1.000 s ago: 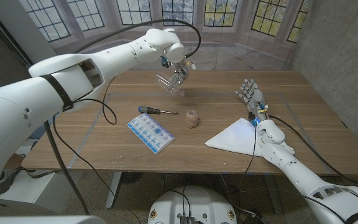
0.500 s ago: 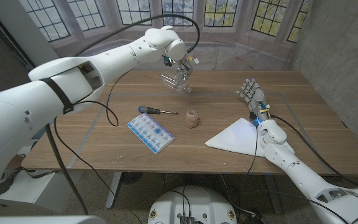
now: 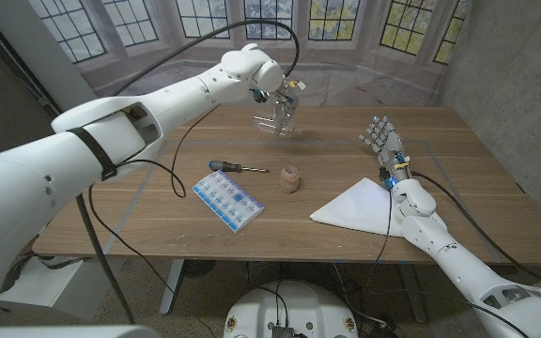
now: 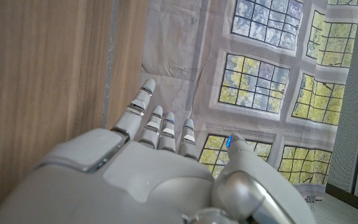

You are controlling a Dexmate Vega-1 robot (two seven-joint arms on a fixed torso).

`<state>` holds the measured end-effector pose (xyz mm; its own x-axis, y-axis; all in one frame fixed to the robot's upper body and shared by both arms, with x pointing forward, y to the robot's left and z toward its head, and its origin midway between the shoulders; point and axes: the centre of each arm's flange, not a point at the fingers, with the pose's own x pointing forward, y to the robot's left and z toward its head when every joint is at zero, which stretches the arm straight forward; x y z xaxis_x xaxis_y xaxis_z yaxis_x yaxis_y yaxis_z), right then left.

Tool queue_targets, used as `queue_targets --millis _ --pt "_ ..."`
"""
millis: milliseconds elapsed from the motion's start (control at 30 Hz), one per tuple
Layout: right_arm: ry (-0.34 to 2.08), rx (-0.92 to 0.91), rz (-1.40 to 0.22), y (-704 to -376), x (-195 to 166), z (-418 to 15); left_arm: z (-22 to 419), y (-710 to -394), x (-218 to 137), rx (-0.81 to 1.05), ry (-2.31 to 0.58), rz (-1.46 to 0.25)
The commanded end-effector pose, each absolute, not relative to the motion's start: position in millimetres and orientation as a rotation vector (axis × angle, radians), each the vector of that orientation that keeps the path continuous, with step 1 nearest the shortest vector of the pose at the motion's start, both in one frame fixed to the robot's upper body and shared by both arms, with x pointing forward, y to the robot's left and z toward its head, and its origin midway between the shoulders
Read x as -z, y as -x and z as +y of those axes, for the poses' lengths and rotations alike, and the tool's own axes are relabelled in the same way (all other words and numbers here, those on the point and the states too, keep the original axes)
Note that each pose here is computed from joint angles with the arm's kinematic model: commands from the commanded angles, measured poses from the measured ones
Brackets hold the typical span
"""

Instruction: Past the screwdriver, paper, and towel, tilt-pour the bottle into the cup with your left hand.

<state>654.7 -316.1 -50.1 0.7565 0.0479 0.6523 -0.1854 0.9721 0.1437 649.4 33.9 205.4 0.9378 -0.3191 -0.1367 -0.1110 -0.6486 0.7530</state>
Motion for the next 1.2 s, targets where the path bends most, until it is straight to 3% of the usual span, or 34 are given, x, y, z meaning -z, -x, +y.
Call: queue_targets --millis 33,1200 --pt "-0.200 -0.125 -0.712 -652 47 -318 30 -651 -209 0.285 -2.089 -0.366" --pt "-0.153 -0.164 -0.723 -640 34 -311 55 -624 -167 0.214 -1.595 -0.498"
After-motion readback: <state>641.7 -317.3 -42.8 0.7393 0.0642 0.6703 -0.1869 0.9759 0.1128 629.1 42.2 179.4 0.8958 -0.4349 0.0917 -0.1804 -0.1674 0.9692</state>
